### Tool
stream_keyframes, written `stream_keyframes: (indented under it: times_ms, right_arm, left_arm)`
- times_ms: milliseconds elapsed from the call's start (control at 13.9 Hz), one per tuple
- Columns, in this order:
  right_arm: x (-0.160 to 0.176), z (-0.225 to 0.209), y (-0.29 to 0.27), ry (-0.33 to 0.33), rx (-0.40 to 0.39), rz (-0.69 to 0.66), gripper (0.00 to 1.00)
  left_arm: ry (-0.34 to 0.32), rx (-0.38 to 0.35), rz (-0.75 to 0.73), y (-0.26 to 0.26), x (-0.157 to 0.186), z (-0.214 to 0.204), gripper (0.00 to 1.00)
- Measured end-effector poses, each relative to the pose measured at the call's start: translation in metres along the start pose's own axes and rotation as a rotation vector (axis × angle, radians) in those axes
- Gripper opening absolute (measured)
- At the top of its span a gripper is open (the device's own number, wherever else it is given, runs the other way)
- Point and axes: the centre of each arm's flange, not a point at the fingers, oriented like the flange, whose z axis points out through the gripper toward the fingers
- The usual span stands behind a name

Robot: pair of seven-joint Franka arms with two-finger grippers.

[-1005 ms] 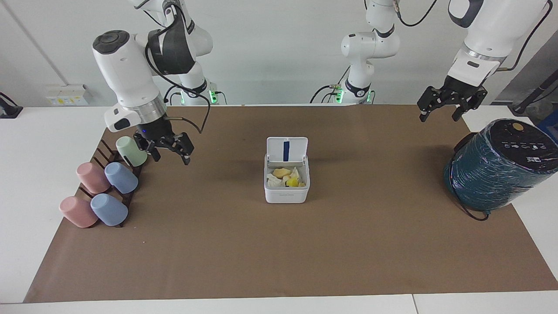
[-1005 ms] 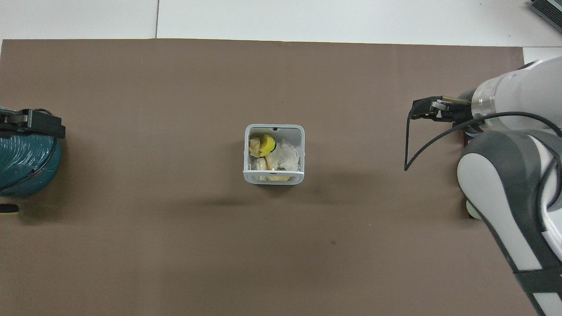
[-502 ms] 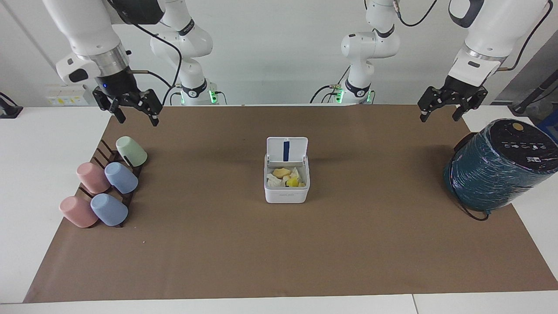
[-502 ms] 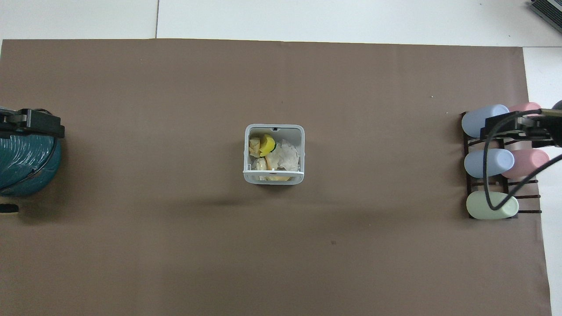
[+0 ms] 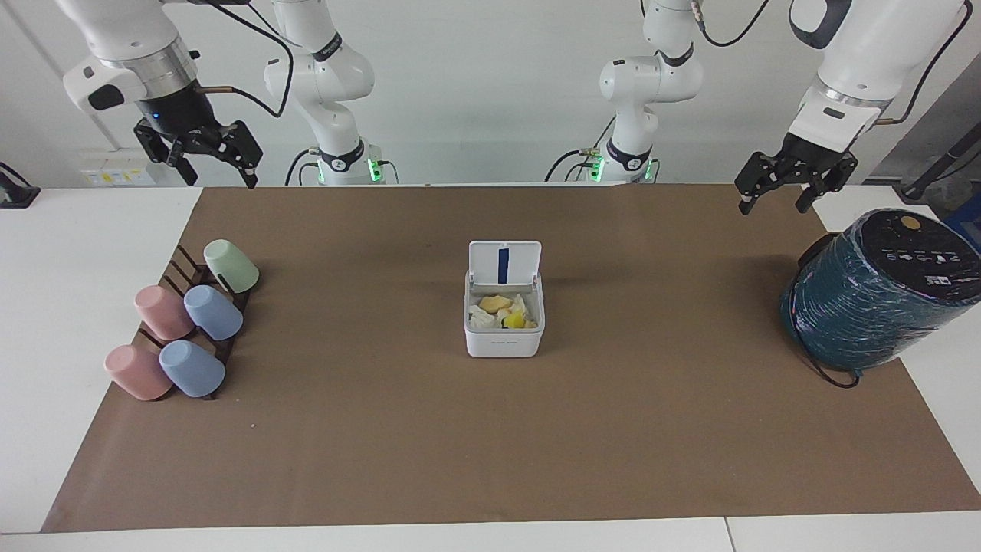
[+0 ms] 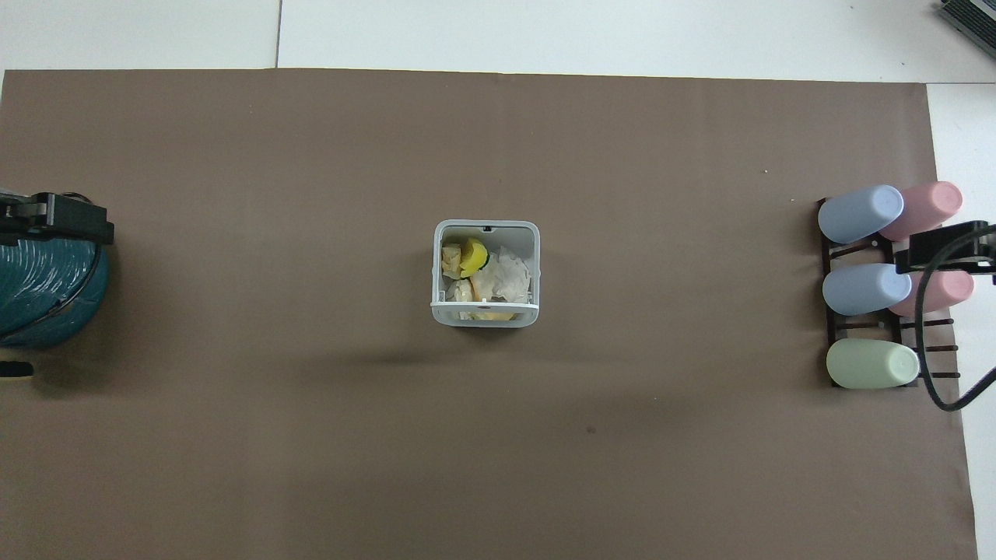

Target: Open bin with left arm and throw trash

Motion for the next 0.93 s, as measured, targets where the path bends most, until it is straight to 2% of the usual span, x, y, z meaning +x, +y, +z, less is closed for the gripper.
stream_keyframes:
  times_ms: [215,431,933]
  right_arm:
    - [0.0004,0.0044,0.0001,-0.001,-0.004,0.0,1.0]
    - [-0.0001,0.0026,-0.0006,0.011,-0.04,-0.008,1.0]
    - [-0.0006,0.0036,-0.007,0.012,-0.044,-0.021,1.0]
  left_arm:
    - [0.0,0.0,0.0,-0.0001,0.0,0.0,1.0]
    - [0.0,0.0,0.0,-0.0001,0.0,0.0,1.0]
    - [0.005,0.0,0.0,0.0,0.0007,0.0001,1.0]
